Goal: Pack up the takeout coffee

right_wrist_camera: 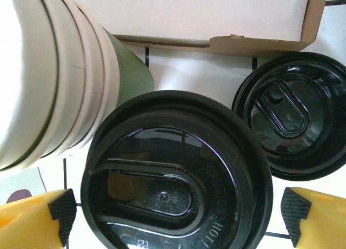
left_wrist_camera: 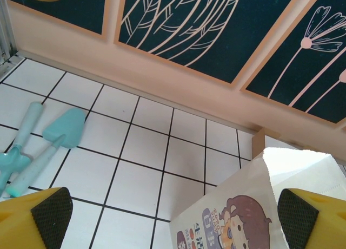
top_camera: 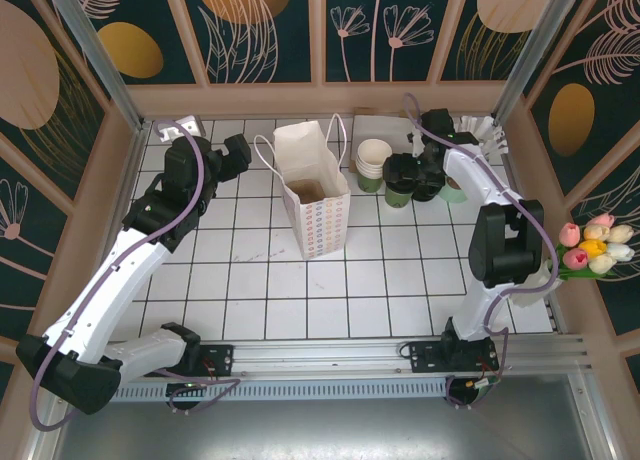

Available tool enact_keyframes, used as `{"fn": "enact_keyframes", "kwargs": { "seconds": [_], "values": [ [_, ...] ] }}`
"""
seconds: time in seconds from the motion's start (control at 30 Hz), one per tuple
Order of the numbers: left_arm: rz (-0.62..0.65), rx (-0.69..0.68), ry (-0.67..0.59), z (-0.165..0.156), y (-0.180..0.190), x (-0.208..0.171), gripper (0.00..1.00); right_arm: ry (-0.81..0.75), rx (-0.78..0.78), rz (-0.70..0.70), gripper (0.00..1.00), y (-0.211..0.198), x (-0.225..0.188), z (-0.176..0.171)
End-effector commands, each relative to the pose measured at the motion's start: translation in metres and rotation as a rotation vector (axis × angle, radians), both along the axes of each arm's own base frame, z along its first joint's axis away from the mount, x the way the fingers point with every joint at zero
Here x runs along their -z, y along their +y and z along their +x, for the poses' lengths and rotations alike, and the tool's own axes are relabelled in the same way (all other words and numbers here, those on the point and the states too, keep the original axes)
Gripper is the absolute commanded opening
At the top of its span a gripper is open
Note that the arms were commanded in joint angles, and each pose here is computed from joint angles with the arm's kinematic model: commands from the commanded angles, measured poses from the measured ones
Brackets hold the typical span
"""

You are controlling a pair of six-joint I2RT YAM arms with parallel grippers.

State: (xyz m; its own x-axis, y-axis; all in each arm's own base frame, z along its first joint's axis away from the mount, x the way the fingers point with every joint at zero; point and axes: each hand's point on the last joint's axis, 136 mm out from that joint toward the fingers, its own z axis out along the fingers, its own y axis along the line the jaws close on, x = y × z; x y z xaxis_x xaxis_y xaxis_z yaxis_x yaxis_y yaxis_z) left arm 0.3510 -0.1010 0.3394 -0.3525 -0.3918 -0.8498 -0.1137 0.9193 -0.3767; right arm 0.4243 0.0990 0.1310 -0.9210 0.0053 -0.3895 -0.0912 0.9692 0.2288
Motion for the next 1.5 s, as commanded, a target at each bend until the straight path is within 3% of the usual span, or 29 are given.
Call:
{"fn": "enact_keyframes", "kwargs": {
  "seconds": [0.0, 0.23, 0.37, 0.53, 1.1, 1.47],
  "values": [
    [0.021, -0.002, 0.022, 0.001, 0.001, 0.009, 0.99, 0.023, -0.006, 0.003, 0.99, -0.001, 0.012, -0.002],
    [0.013, 0.033, 0.032, 0.003, -0.006, 0.012, 0.99, 0.028, -0.004, 0.026, 0.86, 0.002, 0.016, -0.003],
    [-0.019, 0.106, 0.008, 0.002, -0.019, 0.007, 0.99, 0.015, 0.003, 0.035, 0.82, 0.002, 0.013, -0.004],
    [-0.023, 0.102, -0.004, 0.0, -0.017, 0.006, 0.99, -0.003, 0.016, 0.045, 0.77, 0.001, 0.003, -0.012],
    [-0.018, 0.142, -0.025, -0.001, -0.023, 0.009, 0.99, 0.049, -0.017, 0.074, 0.74, 0.012, 0.0, -0.076],
    [-0.025, 0.144, -0.025, -0.002, -0.023, 0.01, 0.99, 0.032, -0.062, 0.093, 0.74, 0.038, -0.011, -0.095]
  ]
}}
